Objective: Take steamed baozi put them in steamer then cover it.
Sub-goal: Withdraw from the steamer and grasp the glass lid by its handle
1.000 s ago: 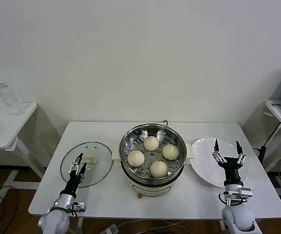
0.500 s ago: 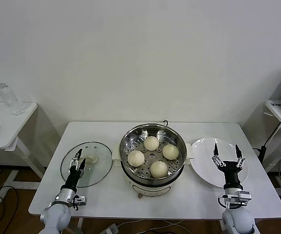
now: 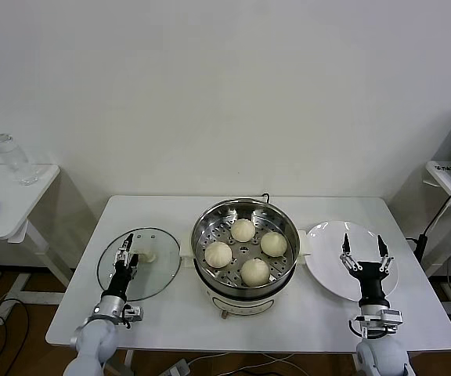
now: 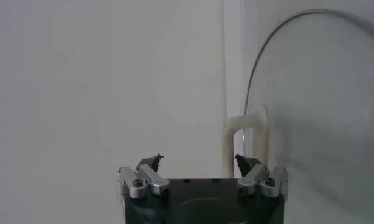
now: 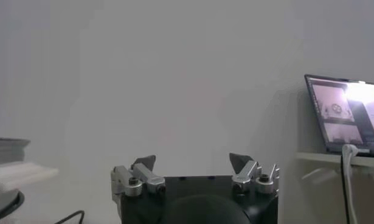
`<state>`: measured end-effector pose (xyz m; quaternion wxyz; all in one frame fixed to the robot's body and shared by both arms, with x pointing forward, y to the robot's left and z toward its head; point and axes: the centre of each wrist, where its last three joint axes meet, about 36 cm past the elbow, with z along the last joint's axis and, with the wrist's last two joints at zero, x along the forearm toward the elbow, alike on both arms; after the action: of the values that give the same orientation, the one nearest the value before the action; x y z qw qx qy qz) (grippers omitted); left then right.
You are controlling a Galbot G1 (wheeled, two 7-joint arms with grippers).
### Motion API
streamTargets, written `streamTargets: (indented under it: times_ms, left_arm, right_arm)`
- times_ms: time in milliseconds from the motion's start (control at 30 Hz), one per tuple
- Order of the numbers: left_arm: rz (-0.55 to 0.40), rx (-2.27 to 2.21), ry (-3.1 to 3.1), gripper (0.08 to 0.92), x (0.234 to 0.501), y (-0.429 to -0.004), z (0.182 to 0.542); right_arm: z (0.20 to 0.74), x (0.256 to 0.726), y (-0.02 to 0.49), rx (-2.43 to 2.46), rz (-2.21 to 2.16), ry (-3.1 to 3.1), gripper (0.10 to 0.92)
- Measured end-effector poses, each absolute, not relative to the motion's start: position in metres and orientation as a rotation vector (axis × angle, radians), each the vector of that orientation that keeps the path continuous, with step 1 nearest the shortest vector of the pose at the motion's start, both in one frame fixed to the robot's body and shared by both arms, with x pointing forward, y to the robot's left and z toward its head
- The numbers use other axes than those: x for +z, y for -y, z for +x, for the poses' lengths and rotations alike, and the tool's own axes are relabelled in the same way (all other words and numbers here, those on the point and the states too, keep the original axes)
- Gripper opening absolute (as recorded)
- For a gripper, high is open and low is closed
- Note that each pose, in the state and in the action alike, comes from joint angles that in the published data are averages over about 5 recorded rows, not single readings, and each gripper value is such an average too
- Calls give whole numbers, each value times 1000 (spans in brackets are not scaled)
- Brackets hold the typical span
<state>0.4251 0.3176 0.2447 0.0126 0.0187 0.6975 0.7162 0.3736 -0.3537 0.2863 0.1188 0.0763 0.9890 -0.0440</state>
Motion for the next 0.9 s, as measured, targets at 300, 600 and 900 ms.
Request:
streamTargets:
  times_ms: [300, 600, 900]
  left_arm:
    - [50, 2237, -2191, 820, 243, -318, 434]
    - [64, 2242, -2222, 625, 236, -318, 436]
    - [90, 2235, -2253, 365, 228, -320, 435]
  right_arm:
    - [374, 289, 355, -145, 225, -2882, 823]
    - [376, 293, 356, -155, 229, -2870, 823]
    - [381, 301, 357, -161, 232, -2853, 823]
